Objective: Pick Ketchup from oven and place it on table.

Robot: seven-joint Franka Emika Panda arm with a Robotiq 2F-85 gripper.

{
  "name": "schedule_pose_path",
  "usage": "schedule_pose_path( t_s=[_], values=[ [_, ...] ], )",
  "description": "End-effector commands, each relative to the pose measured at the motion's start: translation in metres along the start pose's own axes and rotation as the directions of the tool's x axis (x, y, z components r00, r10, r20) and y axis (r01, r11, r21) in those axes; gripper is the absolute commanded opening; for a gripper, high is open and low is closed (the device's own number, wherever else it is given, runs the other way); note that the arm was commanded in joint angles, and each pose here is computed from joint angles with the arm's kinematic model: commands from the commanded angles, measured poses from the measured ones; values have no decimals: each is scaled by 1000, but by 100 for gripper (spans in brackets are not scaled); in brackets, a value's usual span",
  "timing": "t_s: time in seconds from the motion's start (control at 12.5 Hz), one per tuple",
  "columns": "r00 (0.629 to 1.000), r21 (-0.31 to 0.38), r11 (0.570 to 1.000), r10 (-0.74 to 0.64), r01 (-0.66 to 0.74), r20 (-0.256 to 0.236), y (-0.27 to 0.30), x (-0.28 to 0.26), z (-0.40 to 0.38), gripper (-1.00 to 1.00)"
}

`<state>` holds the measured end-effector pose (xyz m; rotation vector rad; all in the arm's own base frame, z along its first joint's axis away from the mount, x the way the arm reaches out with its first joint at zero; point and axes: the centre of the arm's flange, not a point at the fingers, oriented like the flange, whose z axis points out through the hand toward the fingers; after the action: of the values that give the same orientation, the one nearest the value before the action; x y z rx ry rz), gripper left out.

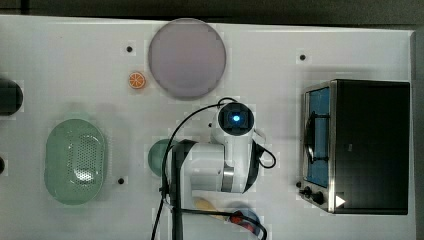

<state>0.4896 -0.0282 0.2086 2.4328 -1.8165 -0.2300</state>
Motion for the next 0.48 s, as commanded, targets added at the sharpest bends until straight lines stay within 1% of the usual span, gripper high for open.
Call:
schedule_pose_path(
  t_s=[0.08, 0.16, 0.4, 0.48],
  values=[
    [998, 87, 995, 47, -44, -31, -16, 8, -2, 1],
    [998, 103, 994, 47, -43, -36, -18, 8, -5, 1],
    [998, 109, 993, 45, -41, -37, -19, 8, -8, 3],
    [998, 109, 993, 44, -40, -37, -18, 7, -7, 26]
  ],
)
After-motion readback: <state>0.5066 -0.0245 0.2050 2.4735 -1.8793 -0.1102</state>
